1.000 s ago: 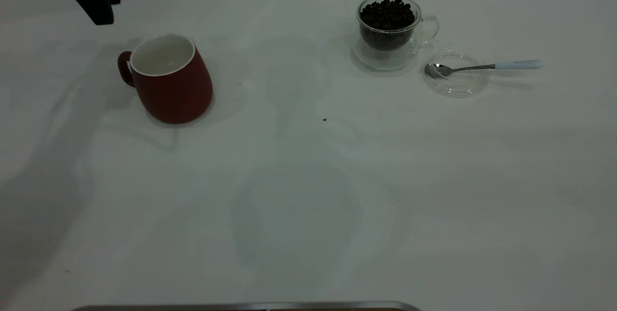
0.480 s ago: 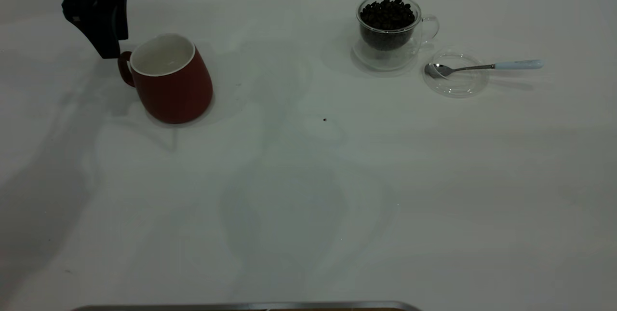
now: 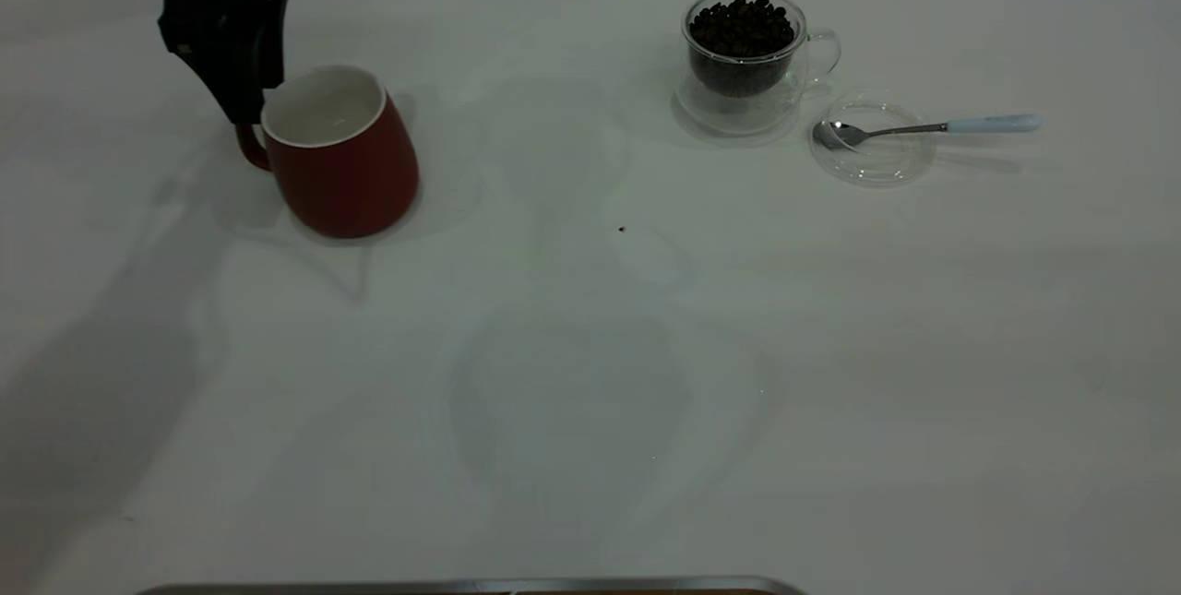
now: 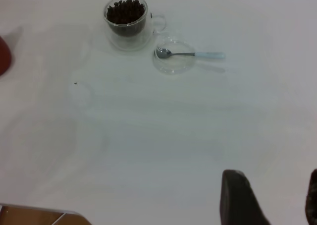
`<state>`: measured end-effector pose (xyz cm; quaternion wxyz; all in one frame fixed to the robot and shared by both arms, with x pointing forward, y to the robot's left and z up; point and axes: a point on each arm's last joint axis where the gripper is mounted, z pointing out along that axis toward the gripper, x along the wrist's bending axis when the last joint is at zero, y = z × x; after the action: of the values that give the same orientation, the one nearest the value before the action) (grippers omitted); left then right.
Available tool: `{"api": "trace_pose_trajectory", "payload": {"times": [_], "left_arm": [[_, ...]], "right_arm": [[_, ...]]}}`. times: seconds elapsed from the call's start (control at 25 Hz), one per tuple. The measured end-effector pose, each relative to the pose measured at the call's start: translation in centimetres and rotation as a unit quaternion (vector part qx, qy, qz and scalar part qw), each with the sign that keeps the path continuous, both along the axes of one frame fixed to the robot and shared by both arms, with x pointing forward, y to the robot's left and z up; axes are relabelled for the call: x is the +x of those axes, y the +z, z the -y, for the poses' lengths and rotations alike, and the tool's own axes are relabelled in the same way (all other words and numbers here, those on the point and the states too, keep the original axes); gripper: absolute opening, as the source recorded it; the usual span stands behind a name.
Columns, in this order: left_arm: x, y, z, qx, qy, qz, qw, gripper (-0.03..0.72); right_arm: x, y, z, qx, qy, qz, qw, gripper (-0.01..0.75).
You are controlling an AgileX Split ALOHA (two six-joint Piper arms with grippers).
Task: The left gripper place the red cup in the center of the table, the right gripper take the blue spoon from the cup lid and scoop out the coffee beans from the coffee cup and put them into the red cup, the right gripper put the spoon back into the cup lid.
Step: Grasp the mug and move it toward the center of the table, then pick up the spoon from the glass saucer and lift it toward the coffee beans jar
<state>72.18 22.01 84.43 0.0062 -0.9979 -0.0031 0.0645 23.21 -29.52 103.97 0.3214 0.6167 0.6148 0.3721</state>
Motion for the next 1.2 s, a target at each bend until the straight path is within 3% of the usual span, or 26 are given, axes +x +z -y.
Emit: {"api": "trace_pose_trajectory", "payload": {"times": [0.68, 0.92, 1.08, 1.2], "left_arm": [[-2.2, -0.4, 8.4, -0.047, -0.013, -0.019, 0.999, 0.537], [-2.6, -0.2, 9.7, -0.043, 0.020, -0.020, 0.999, 0.537], [-2.4, 2.8, 9.7, -0.048, 0.049, 0.007, 0.998, 0.537], [-2.4, 8.0, 9.7, -0.066, 0.079, 0.054, 0.993, 0.537]], "right_arm": [[0.0, 0.0, 0.0, 0.000, 0.000, 0.000, 1.000, 0.369], [0.0, 0.0, 0.0, 0.000, 0.000, 0.000, 1.000, 0.369], [0.0, 0.0, 0.0, 0.000, 0.000, 0.000, 1.000, 0.369], [0.0, 0.0, 0.0, 0.000, 0.000, 0.000, 1.000, 0.369]]}}
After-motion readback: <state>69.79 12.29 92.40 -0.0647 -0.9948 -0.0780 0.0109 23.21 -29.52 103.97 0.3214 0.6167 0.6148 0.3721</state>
